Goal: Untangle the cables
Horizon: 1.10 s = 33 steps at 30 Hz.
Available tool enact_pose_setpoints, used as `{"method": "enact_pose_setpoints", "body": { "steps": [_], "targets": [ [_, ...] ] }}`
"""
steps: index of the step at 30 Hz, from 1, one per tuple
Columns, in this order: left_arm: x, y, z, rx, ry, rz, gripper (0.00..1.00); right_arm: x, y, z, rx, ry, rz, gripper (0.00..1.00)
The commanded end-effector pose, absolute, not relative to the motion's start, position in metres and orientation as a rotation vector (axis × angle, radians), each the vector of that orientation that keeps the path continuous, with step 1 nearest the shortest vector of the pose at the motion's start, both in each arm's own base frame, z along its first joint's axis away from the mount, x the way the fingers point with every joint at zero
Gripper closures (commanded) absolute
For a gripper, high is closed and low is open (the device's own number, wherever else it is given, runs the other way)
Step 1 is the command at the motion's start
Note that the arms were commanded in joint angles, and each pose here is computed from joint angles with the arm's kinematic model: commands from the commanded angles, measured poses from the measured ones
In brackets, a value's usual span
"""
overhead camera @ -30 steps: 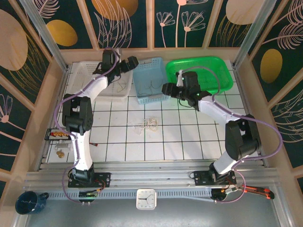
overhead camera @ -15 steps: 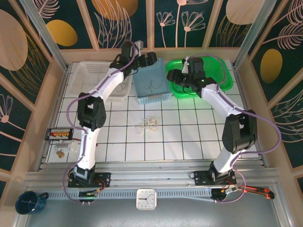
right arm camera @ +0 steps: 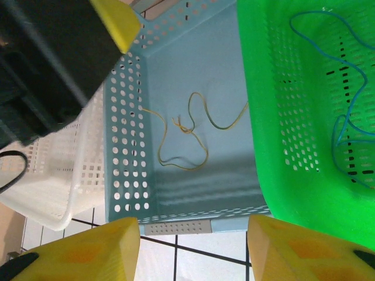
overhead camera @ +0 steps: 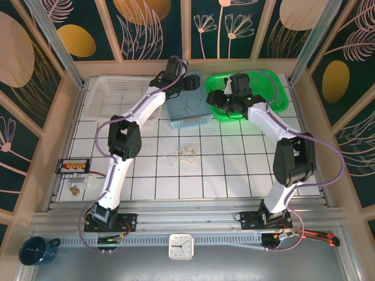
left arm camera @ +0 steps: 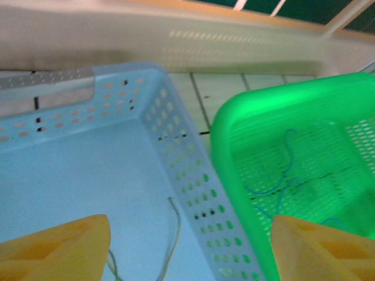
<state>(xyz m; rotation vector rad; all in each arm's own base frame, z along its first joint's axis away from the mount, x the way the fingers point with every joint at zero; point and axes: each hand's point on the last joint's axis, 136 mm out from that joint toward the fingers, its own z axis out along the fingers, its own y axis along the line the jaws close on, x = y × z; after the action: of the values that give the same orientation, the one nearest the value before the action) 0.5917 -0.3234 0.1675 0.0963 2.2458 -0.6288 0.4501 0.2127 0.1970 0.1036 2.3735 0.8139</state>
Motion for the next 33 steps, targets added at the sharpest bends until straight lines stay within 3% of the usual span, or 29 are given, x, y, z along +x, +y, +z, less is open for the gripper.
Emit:
{"method": "enact_pose_setpoints", "body": {
  "steps": [1, 12, 22, 33],
  "targets": [
    [0.581, -0.325, 0.141, 0.13, 2.323, -0.504, 0.3, 0.45, 0.207, 0.212, 0.083, 2.348, 0.793, 0.48],
    [0.579, -0.322, 0.095, 0.067, 2.403, -0.417, 0.36, 0.442, 0.212, 0.221, 0.03, 2.328, 0.836, 0.48],
    [0.591, -0.32, 0.068, 0.044, 2.438, -0.337, 0.48, 0.432, 0.213, 0.225, 0.005, 2.32, 0.861, 0.48],
    [0.587, -0.316, 0.046, 0.037, 2.493, -0.297, 0.44, 0.428, 0.216, 0.221, -0.009, 2.321, 0.883, 0.47]
  ]
}}
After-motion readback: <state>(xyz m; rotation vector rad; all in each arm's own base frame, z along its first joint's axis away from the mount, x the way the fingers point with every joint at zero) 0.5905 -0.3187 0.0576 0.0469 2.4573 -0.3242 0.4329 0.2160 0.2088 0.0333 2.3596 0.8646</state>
